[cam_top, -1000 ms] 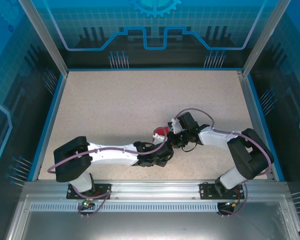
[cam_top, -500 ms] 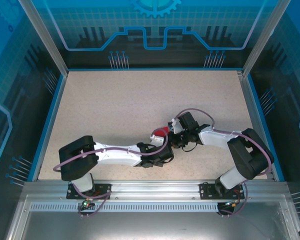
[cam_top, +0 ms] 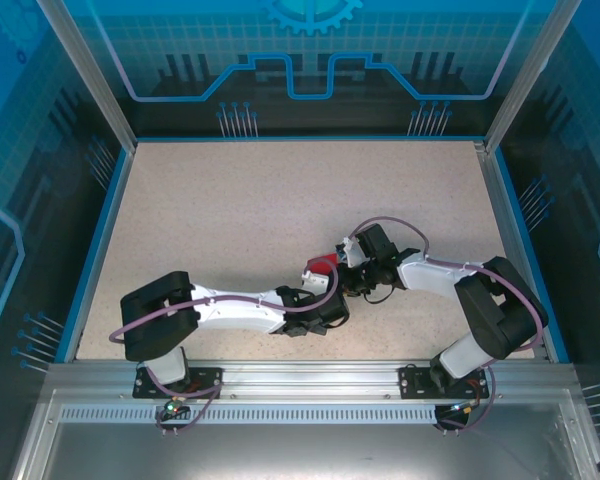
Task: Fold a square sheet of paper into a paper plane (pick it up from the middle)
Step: Fourth fold the wing at the center of the table.
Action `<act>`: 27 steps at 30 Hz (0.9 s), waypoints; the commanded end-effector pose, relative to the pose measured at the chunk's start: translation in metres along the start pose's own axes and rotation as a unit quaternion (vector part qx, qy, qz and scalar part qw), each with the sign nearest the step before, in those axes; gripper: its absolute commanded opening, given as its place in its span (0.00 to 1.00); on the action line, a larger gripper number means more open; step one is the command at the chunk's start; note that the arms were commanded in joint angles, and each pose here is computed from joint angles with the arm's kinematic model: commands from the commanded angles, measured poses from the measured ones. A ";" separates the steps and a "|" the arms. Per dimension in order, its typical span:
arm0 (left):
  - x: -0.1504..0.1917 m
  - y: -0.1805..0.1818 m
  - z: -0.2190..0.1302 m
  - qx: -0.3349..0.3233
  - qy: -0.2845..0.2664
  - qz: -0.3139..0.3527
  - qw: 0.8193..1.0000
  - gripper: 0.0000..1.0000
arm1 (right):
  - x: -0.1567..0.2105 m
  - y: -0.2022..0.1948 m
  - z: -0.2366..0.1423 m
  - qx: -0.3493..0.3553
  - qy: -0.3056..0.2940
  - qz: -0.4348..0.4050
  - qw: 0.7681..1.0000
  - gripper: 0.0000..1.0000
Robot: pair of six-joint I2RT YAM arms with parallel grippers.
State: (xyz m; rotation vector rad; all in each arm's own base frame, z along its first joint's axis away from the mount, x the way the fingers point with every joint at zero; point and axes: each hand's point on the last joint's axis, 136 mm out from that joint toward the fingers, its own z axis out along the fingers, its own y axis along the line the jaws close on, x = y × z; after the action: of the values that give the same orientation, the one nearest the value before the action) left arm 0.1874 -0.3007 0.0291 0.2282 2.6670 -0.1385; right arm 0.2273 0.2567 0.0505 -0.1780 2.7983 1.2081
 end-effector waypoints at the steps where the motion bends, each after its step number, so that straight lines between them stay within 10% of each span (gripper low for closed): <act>1: -0.001 0.004 0.001 -0.023 -0.004 -0.002 1.000 0.27 | 0.001 0.002 -0.005 -0.004 0.003 0.008 1.000 0.25; 27: 0.004 0.013 0.007 -0.048 0.000 0.003 0.999 0.28 | -0.002 0.008 -0.005 -0.016 0.007 0.010 1.000 0.15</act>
State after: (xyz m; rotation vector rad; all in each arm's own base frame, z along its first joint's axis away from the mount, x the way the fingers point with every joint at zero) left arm 0.1871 -0.2918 0.0181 0.2093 2.6776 -0.0589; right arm 0.2282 0.2560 0.0513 -0.1671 2.7979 1.2182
